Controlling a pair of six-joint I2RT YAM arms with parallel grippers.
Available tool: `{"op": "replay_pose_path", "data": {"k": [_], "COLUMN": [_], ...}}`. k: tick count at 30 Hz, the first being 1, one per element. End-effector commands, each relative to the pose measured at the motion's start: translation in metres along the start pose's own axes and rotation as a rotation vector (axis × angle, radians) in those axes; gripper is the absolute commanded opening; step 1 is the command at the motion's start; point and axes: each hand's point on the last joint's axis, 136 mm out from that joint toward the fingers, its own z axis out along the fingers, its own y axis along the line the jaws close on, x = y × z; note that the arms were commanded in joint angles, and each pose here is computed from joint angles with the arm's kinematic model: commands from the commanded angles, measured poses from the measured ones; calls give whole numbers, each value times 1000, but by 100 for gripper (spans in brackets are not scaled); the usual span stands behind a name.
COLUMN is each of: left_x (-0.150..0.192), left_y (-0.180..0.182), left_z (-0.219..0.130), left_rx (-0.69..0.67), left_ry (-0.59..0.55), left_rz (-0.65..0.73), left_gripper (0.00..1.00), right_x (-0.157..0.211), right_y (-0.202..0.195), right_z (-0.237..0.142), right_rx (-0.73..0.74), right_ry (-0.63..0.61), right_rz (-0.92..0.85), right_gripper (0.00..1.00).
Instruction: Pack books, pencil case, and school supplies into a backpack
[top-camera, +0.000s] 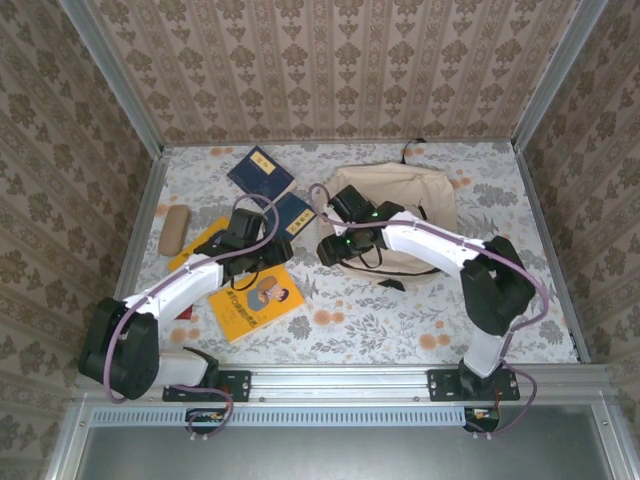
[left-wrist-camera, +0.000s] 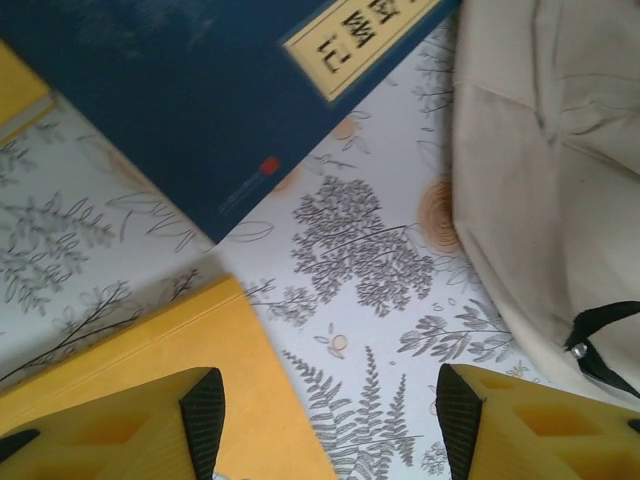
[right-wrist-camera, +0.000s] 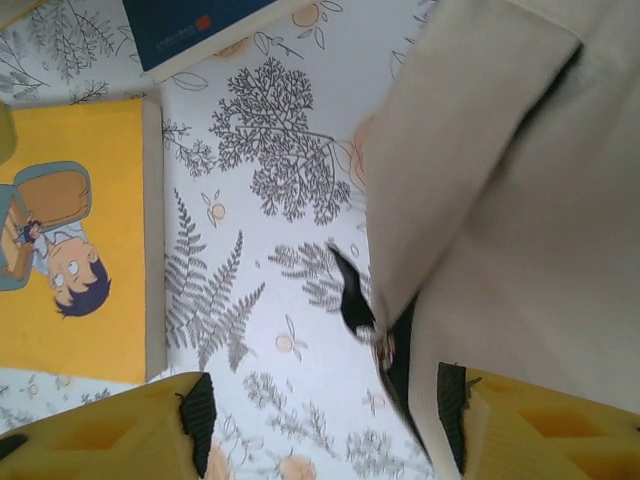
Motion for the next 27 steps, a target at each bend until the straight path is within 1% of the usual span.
{"op": "replay_pose_path", "data": {"k": [1,4,8,10,12,15,17,22,27], "left_x": [-2,-1,-1,-1,-1,0,0,6,19], "left_y": [-2,-1,-5,-8,-10,-16,-22,-43,-75], "left_z": [-7,-7,-4,-2,0,3,5,13,26], "left_rx": [27,29,48,62,77,104,129,195,287], "left_ry": [-9,-4,5,9,12,21,26,46,81], "left_rz": [-50,-48,-51,-55,-62,-66,-64,-33,-7], "left_gripper": [60,60,59,59,59,58,57,54,53], "right_x": [-14,-17,-23,-30,-34,-40,-43,-44,-39], "right_y": [7,2,-10,-15,-21,-27,-30,-46,-58], "right_z": [8,19,24,25,25,20,14,-4,-15], "right_rx": [-32,-7,44,59,74,83,91,125,94], "right_ry": [-3,2,-21,-57,-79,-117,-145,-214,-235], "right_rz": [-66,-70,-52,-35,-15,11,23,88,177], "right_gripper": [60,53,41,36,29,15,9,1,0]}}
